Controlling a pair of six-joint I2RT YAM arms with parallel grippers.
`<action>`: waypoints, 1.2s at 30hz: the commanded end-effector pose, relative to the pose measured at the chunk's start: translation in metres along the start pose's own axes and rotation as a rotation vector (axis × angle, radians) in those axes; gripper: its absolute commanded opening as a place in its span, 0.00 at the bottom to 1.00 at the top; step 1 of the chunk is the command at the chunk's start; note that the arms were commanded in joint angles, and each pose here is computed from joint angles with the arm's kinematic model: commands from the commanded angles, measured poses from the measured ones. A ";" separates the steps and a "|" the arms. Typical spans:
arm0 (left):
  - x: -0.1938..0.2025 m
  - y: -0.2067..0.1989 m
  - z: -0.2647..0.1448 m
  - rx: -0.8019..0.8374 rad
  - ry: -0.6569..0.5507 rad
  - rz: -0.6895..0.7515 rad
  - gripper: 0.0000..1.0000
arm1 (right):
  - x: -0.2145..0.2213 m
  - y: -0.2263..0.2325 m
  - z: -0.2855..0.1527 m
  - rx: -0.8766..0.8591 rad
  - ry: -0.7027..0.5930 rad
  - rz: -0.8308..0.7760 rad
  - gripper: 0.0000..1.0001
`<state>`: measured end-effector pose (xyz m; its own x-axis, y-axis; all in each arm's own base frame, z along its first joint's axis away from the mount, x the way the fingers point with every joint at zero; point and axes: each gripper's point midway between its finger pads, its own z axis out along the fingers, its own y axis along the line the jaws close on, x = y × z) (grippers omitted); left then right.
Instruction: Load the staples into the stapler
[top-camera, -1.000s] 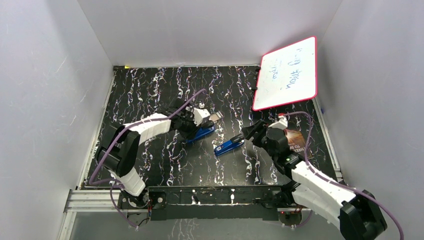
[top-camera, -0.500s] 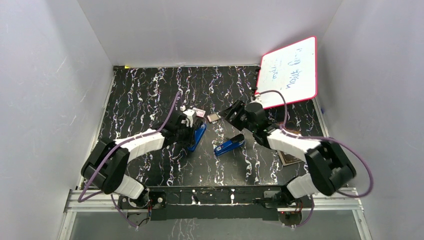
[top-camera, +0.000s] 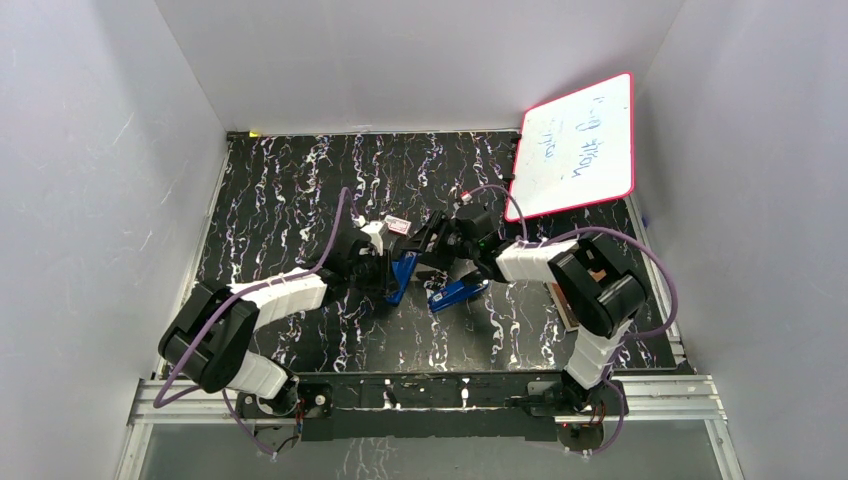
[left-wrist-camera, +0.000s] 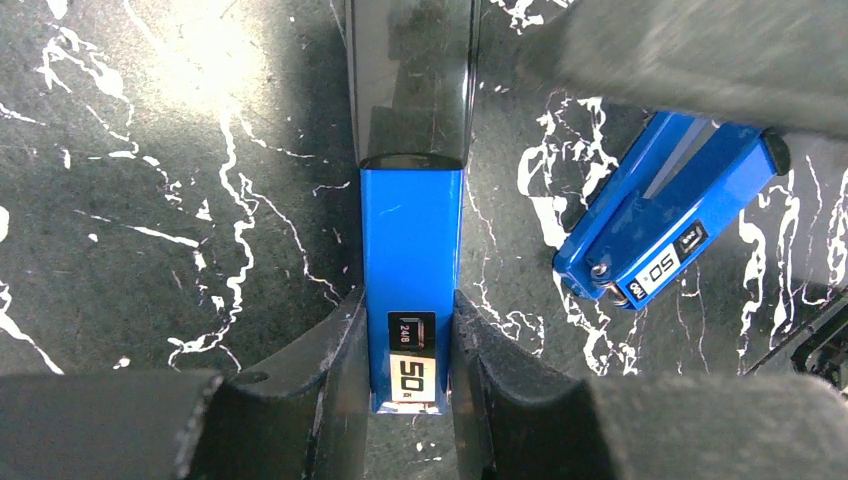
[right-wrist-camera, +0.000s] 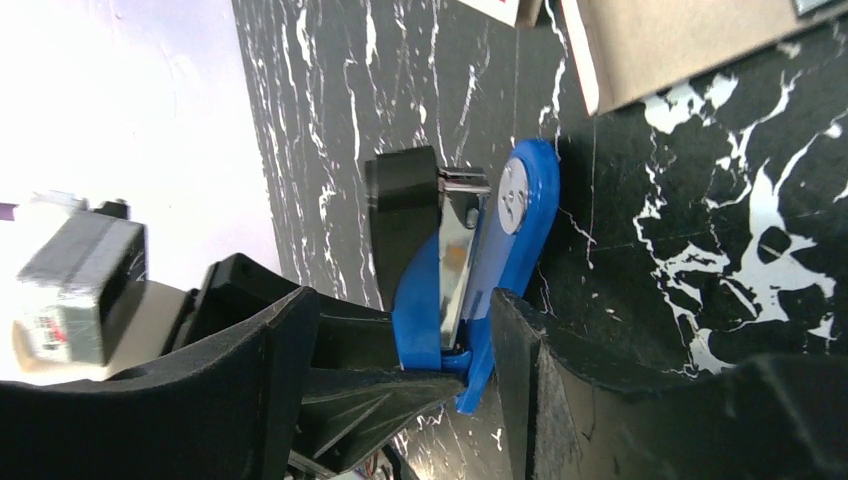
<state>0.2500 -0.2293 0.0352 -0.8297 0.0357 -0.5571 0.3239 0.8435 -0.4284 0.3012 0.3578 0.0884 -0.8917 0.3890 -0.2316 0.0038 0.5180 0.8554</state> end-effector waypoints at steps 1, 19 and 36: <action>-0.022 -0.021 -0.002 0.083 -0.076 0.013 0.00 | 0.004 0.026 0.005 -0.082 0.037 -0.001 0.70; -0.020 -0.025 0.000 0.109 -0.065 0.031 0.00 | 0.027 0.000 0.028 -0.030 0.109 0.047 0.52; -0.017 -0.014 -0.003 0.049 -0.029 0.099 0.00 | 0.020 0.006 0.019 -0.044 0.059 0.006 0.62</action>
<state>0.2517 -0.2360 0.0356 -0.8146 0.0627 -0.5767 0.3689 0.8232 -0.4316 0.2860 0.3832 0.0570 -0.9340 0.3335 -0.1278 0.0577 0.4942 0.8674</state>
